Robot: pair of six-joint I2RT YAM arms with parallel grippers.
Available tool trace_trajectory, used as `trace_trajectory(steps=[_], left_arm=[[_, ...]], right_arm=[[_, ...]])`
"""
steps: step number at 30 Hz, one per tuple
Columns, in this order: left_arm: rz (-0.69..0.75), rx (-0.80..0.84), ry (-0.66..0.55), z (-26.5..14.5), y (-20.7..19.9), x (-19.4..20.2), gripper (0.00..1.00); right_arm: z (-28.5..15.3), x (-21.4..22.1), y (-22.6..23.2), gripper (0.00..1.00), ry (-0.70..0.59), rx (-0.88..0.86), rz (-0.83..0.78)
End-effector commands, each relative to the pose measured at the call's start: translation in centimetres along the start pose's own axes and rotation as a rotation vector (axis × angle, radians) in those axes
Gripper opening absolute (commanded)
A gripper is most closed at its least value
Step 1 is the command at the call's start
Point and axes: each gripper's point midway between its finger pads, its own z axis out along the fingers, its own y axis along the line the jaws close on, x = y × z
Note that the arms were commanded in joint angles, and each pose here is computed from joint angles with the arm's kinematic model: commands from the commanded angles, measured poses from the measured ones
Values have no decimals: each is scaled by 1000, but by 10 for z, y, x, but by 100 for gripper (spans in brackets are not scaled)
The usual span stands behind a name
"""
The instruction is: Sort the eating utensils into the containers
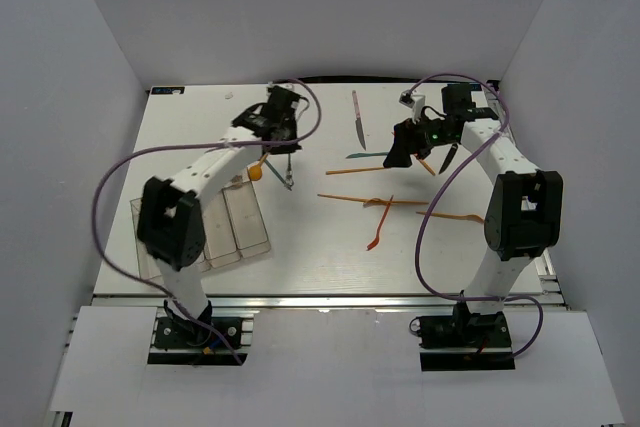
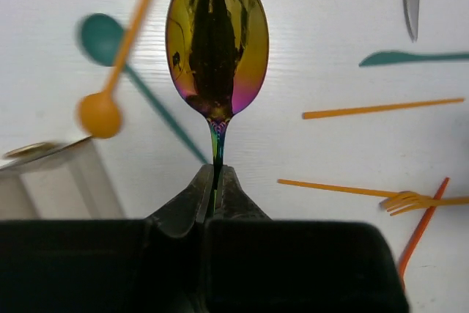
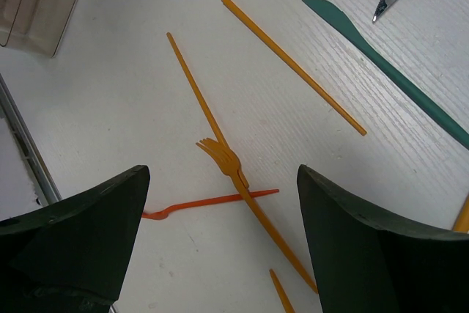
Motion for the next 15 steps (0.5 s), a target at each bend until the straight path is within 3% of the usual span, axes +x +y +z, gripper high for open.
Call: trace_trajectory(steps=[1, 3, 5, 6, 9, 13, 15], left_arm=[[-140, -42, -32, -42, 66, 0, 0], [-237, -24, -74, -69, 108, -3, 0], [-241, -58, -107, -90, 155, 13, 0], [-166, -79, -121, -97, 169, 16, 0], [-148, -185, -158, -117, 209, 32, 0], [-130, -445, -117, -126, 285, 79, 0], [-141, -497, -192, -140, 308, 80, 0]], right_arm=[[-11, -18, 10, 88, -67, -14, -76], [-9, -18, 11, 88, -71, -22, -82], [-9, -19, 11, 88, -78, -28, -85], [-7, -18, 10, 88, -77, -31, -85], [-4, -18, 9, 88, -84, -41, -86], [-2, -19, 8, 88, -90, -51, -87], [-3, -19, 6, 88, -92, -50, -88]])
